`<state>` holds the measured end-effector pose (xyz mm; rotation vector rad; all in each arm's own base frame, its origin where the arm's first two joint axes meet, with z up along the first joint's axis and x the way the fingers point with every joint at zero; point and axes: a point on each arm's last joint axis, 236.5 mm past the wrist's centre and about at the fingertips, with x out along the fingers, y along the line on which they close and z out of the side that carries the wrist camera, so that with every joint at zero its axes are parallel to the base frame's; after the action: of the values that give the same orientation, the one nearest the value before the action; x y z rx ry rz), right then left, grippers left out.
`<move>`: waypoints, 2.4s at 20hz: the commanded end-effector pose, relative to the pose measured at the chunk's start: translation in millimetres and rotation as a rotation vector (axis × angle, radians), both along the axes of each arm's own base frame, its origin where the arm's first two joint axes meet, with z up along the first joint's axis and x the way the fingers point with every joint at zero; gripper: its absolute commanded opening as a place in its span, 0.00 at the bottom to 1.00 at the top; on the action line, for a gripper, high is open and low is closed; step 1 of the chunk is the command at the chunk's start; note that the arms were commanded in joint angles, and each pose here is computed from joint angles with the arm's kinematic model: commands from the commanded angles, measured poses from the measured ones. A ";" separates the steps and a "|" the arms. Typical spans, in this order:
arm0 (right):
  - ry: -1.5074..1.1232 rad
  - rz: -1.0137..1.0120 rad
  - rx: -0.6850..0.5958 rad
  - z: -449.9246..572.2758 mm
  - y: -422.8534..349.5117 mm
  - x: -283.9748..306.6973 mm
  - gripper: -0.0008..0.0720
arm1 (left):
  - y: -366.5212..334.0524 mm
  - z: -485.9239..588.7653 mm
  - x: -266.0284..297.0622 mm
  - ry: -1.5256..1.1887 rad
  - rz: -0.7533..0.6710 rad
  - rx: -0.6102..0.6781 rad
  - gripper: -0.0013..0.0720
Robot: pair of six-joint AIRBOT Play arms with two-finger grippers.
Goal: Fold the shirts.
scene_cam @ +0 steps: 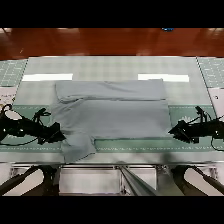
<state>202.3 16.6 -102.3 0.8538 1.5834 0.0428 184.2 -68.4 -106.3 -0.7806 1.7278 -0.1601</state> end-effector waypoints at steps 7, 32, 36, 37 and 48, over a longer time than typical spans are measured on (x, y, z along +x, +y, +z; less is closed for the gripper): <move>-0.113 0.000 0.092 -4.9 33.8 45.5 0.04 | 4.9 15.2 47.2 -0.166 0.052 -0.018 0.04; -0.446 0.058 0.031 60.8 29.9 271.3 0.05 | 28.1 57.1 301.3 -0.450 0.009 -0.012 0.04; -0.409 0.068 0.009 38.4 24.8 269.2 0.05 | 24.2 49.5 321.3 -0.466 -0.009 -0.012 0.04; -0.403 0.078 -0.011 33.3 21.4 268.0 0.05 | 24.1 46.7 321.4 -0.460 -0.011 -0.015 0.04; -0.359 0.067 0.037 61.3 3.7 265.2 0.58 | 41.1 61.3 262.6 -0.260 -0.128 0.002 0.70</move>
<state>477.3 25.1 -61.6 0.7318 1.2201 0.2266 474.5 -42.1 -55.2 -0.6648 1.4249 -0.3617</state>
